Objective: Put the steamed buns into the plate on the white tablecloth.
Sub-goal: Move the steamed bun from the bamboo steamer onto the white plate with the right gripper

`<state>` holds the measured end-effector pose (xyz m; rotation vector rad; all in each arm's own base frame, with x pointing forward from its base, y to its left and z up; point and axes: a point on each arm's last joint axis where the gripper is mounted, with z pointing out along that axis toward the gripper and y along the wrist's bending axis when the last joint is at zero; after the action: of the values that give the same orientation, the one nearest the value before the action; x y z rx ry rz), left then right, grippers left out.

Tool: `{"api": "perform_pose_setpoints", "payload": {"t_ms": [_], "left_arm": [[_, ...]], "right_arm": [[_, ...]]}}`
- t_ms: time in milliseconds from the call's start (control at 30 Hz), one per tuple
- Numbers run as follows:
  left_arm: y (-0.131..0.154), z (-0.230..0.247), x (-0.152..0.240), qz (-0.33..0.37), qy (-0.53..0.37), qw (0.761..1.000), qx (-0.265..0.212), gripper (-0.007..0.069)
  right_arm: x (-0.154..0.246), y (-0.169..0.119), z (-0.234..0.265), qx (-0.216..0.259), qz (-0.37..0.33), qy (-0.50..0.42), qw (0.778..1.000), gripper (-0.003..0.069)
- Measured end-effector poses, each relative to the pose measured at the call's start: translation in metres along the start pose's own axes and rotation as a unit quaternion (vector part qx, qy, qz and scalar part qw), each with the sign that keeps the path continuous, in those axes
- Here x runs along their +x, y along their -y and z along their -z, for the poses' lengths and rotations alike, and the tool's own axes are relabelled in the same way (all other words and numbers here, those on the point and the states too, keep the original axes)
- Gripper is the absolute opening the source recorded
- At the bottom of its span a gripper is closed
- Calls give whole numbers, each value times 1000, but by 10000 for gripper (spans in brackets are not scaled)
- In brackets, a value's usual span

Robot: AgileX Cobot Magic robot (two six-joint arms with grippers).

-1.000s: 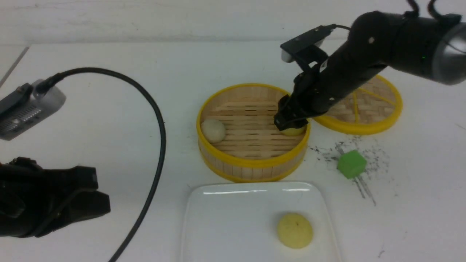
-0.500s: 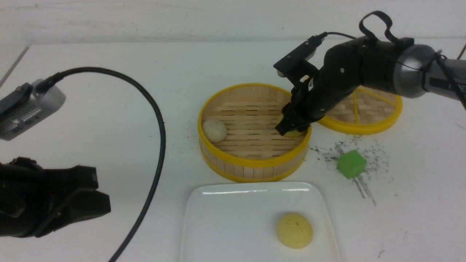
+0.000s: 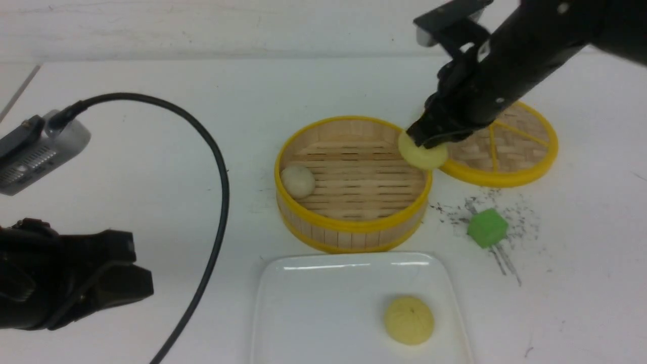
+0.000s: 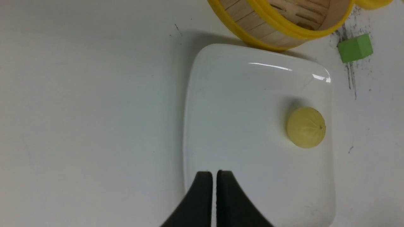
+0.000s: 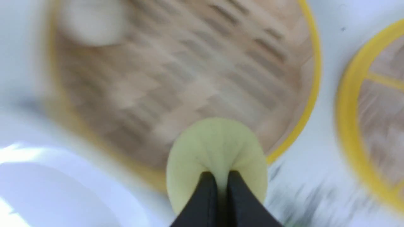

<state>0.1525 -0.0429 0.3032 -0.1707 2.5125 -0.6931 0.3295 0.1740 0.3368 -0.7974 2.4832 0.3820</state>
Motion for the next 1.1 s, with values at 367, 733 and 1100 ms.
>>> {"api": "perform_pose_setpoints", "payload": {"t_ms": [367,733,1100], "left_arm": [[-5,0,1,-19,-6,999,-26,59],[-5,0,1,-14,-7,1000,-28,87],[2,0,-16,-12,-21,999,-24,236]], "right_arm": [[107,-94,-12,-177,0,-100,979,23],[148,-114,-78,-105,57,-58,991,206],[135,-114,-55,-97,107,-44,989,465]]}}
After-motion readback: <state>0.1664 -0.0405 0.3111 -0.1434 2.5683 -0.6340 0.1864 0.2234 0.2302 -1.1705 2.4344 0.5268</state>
